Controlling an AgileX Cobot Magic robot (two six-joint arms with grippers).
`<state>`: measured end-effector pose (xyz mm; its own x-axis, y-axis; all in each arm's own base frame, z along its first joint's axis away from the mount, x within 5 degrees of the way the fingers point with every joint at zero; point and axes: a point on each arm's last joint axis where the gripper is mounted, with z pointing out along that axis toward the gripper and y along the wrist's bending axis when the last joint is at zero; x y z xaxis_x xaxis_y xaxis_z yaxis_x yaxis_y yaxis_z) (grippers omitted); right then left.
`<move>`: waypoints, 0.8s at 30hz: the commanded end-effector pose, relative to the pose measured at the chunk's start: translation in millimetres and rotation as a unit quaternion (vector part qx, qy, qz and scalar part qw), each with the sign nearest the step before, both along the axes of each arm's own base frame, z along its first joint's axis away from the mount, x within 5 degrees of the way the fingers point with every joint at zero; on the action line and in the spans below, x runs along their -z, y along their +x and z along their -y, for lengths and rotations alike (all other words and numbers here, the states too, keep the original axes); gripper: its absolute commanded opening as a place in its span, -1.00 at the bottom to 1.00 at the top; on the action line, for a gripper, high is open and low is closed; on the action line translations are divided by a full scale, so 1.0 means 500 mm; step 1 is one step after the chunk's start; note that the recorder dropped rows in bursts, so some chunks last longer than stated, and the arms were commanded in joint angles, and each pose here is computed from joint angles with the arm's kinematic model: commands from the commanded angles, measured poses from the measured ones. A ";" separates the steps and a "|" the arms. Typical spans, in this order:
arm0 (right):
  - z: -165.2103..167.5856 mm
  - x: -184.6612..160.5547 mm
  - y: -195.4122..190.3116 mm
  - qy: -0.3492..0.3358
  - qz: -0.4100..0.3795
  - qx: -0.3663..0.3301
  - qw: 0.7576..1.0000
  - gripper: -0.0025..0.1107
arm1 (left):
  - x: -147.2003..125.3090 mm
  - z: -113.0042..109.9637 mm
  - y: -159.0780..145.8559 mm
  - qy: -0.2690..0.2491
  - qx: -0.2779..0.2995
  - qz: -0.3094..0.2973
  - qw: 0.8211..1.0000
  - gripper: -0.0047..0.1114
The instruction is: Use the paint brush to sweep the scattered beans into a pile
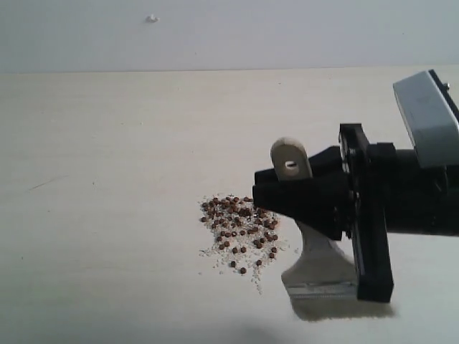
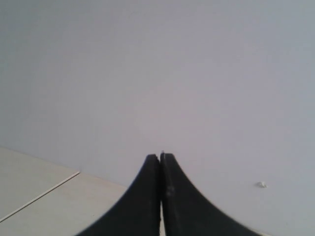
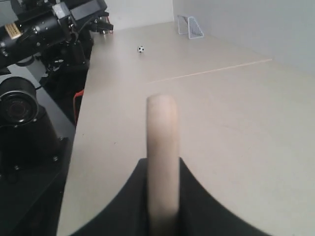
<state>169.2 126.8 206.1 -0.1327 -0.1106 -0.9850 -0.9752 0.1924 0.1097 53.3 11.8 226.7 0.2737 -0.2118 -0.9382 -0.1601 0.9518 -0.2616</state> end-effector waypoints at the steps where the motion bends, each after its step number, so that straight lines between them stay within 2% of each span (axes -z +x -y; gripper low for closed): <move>1: 0.005 0.023 -0.034 -0.022 -0.031 -0.031 0.999 -0.96 | 0.001 0.000 -0.001 0.000 -0.001 0.003 1.000 -0.92; 4: 0.006 0.030 -0.045 -0.040 -0.059 -0.055 0.996 -0.96 | 0.001 0.000 -0.001 0.000 -0.001 0.003 1.000 -0.92; 6: 0.006 0.029 -0.043 -0.033 -0.066 -0.046 0.996 -0.96 | 0.001 0.000 -0.001 0.000 -0.001 0.003 1.000 -0.92; 7: 0.006 0.027 -0.040 -0.029 -0.056 -0.040 0.997 -0.96 | 0.001 0.000 -0.001 0.000 -0.001 0.003 1.000 -0.92; 9: 0.006 0.026 -0.038 -0.036 0.019 -0.049 0.998 -0.96 | 0.001 0.000 -0.001 0.000 -0.001 0.003 1.000 -0.92; 11: 0.002 0.018 -0.029 -0.020 0.053 -0.026 0.998 -0.96 | 0.001 0.000 -0.001 0.000 -0.001 0.003 1.000 -0.92; 13: 0.001 0.013 -0.017 -0.008 0.054 -0.005 0.998 -0.96 | 0.001 0.000 -0.001 0.000 -0.001 0.003 1.000 -0.92; 18: -0.007 0.010 0.012 -0.003 0.032 -0.001 0.999 -0.96 | 0.001 0.000 -0.001 0.000 -0.001 0.003 1.000 -0.92; 24: -0.014 0.044 0.052 -0.008 0.028 0.016 0.999 -0.96 | 0.001 0.000 -0.001 0.000 -0.001 0.003 1.000 -0.92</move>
